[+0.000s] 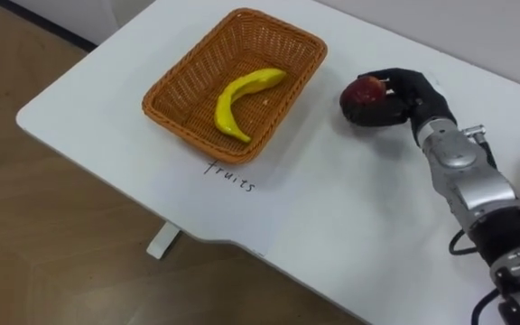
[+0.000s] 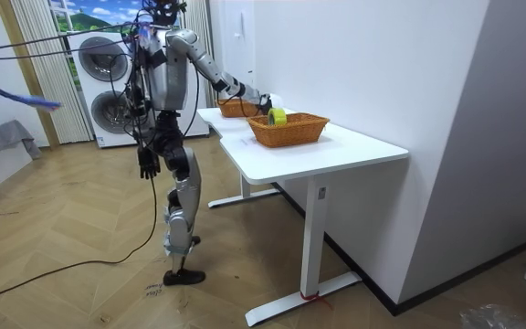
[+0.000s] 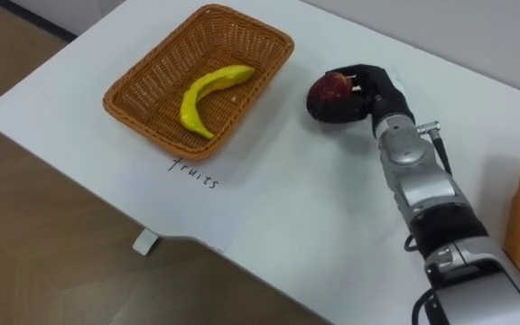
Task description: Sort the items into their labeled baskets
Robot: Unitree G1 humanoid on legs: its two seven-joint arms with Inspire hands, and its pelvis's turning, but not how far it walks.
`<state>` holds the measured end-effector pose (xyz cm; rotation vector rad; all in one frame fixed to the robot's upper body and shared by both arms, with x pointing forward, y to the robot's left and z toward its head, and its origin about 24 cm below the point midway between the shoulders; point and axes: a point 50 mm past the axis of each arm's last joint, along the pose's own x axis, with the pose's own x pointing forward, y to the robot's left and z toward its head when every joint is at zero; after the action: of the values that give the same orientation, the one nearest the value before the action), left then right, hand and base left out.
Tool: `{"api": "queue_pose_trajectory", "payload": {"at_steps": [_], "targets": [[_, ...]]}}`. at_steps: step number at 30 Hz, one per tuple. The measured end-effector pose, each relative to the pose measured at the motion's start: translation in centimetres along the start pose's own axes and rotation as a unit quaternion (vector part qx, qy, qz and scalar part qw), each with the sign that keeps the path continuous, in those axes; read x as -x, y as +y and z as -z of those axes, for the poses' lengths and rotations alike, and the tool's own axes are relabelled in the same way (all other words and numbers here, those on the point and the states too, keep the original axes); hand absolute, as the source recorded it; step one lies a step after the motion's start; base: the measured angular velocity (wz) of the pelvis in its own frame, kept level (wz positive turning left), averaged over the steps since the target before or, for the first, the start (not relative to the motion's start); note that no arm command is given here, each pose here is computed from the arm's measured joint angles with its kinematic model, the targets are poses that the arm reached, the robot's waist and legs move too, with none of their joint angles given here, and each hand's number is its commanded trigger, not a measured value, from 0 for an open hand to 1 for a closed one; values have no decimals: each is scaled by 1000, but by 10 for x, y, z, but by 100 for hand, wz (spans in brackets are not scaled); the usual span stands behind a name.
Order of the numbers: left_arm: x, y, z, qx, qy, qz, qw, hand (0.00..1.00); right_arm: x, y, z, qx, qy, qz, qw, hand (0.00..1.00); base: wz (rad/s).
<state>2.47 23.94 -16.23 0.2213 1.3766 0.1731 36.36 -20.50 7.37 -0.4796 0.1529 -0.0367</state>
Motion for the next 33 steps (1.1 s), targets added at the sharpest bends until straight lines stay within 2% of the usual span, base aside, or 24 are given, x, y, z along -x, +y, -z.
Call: {"api": "queue_pose_trajectory", "payload": {"at_steps": [5, 11, 19, 25, 28, 33], "targets": [[-1, 3, -6, 18, -9, -14, 1000, 0, 2, 1, -28, 29, -61, 6, 998, 100, 4], [-1, 3, -7, 17, -10, -24, 1000, 0, 14, 4, -81, 34, -174, 11, 984, 100, -6], [0, 4, 4, 27, 5, -34, 999, 0, 21, 4, -101, 40, -212, 18, 976, 100, 0], [2, 7, 12, 37, 12, -40, 998, 0, 30, 3, -130, 37, -261, 20, 964, 100, 1], [2, 6, 14, 37, 17, -39, 998, 0, 38, 7, -143, 53, -293, 22, 954, 100, -2], [2, 4, 18, 36, 27, -38, 998, 0, 42, 24, -152, 60, -308, -18, 949, 100, 3]]}}
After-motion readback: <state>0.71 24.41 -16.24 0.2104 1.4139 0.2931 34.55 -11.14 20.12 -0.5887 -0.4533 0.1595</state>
